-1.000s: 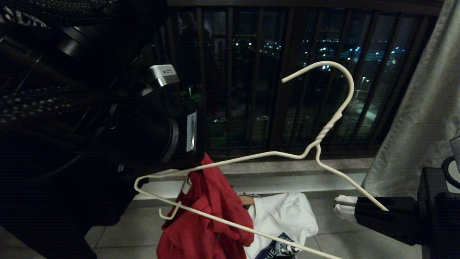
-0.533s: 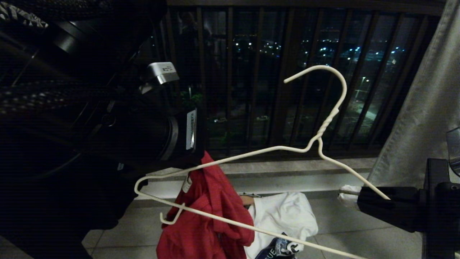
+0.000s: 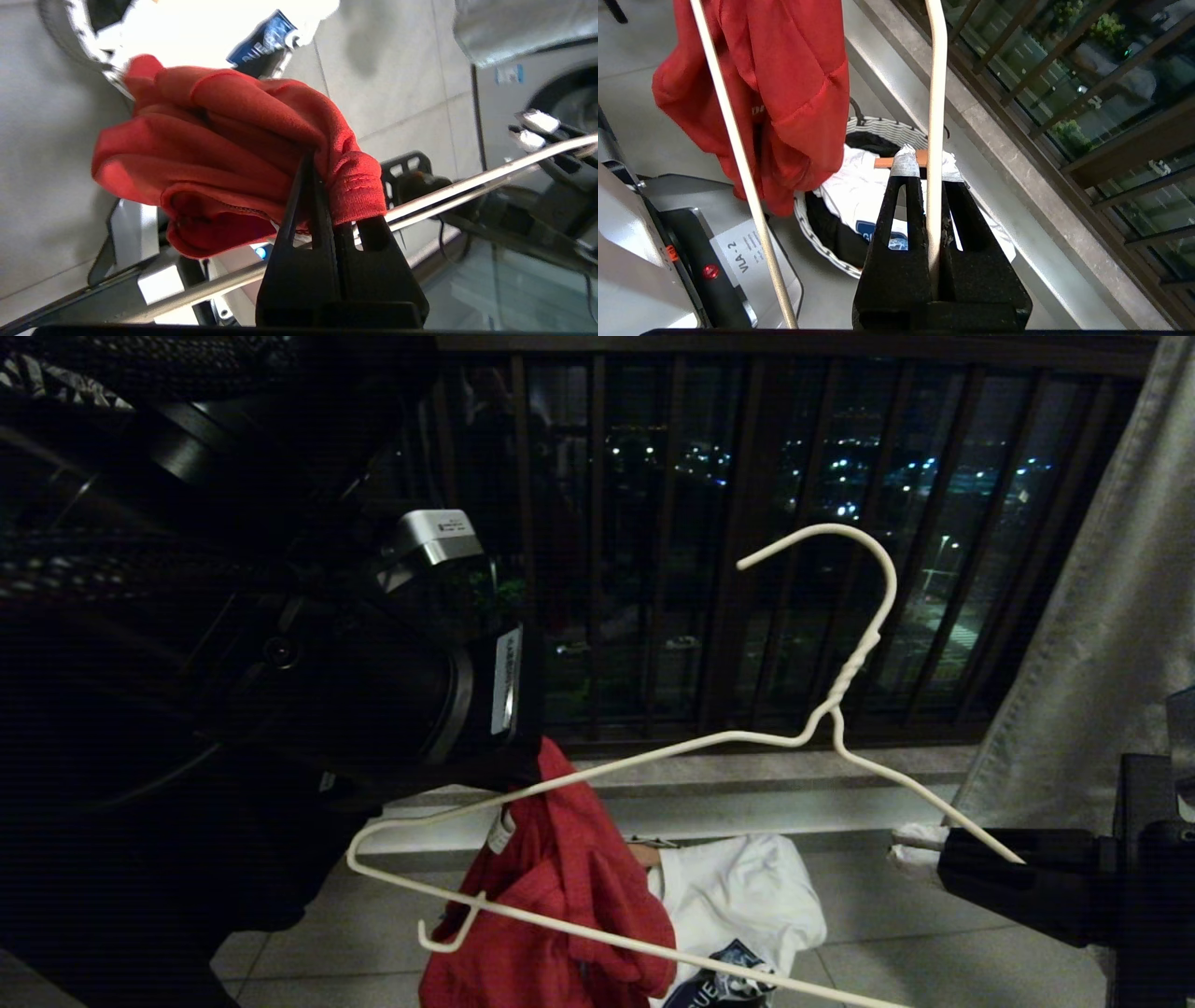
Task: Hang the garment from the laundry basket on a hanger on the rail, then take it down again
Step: Pick up clothes from the basket
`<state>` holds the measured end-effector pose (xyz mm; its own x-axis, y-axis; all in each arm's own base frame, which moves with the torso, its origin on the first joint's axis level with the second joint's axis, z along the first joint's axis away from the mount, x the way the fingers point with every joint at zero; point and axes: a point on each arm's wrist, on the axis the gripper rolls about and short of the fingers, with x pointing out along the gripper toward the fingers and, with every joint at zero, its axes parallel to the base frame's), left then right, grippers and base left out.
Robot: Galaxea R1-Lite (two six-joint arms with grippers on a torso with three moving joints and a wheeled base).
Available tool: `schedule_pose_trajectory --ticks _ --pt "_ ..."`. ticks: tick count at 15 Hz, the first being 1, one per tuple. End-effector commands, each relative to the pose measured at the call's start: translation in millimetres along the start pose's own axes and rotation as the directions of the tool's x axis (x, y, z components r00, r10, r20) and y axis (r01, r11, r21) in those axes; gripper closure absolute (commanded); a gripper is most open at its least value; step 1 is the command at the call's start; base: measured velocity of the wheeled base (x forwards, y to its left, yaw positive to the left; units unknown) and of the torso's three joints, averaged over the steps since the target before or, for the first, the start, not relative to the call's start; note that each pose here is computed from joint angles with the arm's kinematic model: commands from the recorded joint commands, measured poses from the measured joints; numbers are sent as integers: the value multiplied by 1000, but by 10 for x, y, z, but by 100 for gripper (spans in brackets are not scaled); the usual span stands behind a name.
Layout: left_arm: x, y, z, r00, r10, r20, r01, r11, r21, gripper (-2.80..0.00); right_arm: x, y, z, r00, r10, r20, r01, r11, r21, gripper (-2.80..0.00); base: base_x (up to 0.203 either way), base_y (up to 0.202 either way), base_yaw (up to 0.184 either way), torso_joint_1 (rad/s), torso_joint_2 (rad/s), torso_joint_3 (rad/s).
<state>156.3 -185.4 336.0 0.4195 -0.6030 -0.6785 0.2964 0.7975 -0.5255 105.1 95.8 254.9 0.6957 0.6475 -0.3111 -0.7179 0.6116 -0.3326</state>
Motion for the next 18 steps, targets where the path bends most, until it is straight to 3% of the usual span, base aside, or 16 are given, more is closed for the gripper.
schedule_pose_trajectory --ticks 1,4,7,11,15,16,18 --pt "111 13 13 999 23 -24 -24 1000 -10 0 -107 2 0 999 -9 31 9 1000 -3 0 0 0 0 0 0 0" --pt "279 31 57 997 58 -41 -59 998 -18 0 -243 56 -113 1000 20 11 -19 1000 -2 0 0 0 0 0 0 0" --pt "352 -3 128 997 73 19 -72 997 -15 0 -436 146 -244 996 90 0 -90 996 11 0 0 0 0 0 0 0" --pt "884 17 204 972 235 24 -235 972 -8 0 -763 260 -562 995 100 6 -100 994 37 0 0 0 0 0 0 0" --pt "1601 81 278 906 421 39 -422 907 11 0 -1113 313 -756 996 62 61 -70 987 146 0 0 0 0 0 0 0" --pt "1771 118 259 883 467 39 -468 883 26 0 -1185 320 -798 997 33 70 -45 984 175 0 0 0 0 0 0 0" --pt "2104 227 210 818 573 55 -575 816 55 0 -1286 323 -844 995 -21 94 -2 972 235 0 0 0 0 0 0 0"
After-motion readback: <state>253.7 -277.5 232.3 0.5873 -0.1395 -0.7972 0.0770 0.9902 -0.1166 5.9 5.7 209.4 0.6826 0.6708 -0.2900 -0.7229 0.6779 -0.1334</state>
